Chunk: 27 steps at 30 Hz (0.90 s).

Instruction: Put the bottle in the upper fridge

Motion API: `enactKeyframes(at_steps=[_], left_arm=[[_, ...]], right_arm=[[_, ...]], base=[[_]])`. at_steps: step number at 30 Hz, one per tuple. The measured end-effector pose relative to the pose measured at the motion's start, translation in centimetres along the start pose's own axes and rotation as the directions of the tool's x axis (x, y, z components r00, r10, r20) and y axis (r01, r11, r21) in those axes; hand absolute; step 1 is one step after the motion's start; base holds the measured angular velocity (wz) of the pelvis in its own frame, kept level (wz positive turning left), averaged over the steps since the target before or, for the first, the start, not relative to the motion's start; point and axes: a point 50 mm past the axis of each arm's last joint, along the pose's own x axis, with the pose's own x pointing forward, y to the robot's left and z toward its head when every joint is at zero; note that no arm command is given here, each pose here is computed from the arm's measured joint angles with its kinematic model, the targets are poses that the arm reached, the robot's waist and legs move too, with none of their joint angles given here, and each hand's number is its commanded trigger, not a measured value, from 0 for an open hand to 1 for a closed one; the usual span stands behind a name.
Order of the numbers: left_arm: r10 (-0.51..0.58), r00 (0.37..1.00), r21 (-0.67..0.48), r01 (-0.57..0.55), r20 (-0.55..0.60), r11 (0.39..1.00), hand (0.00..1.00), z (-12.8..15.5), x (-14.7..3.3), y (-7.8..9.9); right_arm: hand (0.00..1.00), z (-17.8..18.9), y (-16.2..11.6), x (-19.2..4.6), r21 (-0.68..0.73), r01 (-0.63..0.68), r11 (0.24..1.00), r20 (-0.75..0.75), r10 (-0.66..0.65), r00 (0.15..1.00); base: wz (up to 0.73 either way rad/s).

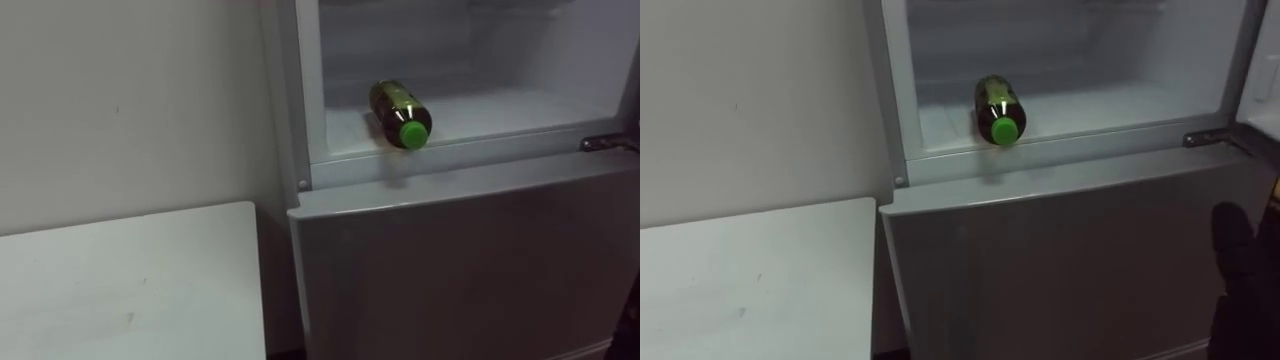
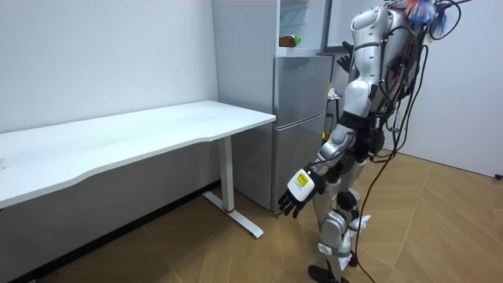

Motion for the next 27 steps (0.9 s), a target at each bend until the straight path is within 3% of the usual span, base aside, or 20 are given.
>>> enactKeyframes(at_steps=[2,8,21,27], left_arm=[[0.000,1.000,0.000,0.000,0.004,1.000,0.00,0.1,0.1,0.0],[-0.010,1.000,0.018,0.011,-0.014,1.000,0.00,-0.1,0.0,-0.2],[-0.016,0.999,0.030,0.018,-0.047,0.999,0.00,0.0,0.1,-0.2],[-0.022,0.998,0.050,0.025,-0.058,0.998,0.00,0.4,0.4,-0.1]], right_arm=[[0.00,-0.5,1.5,-0.3,0.022,-0.136,0.990,-0.039,0.137,0.990],[0.00,-1.4,3.1,-0.9,0.001,-0.312,0.950,-0.112,0.310,0.944],[0.00,-2.5,4.2,-1.3,-0.095,-0.471,0.877,-0.209,0.445,0.871],[0.00,-3.7,4.2,-1.8,-0.189,-0.578,0.794,-0.305,0.512,0.803]], base=[[0.02],[0.15],[0.05],[0.01]])
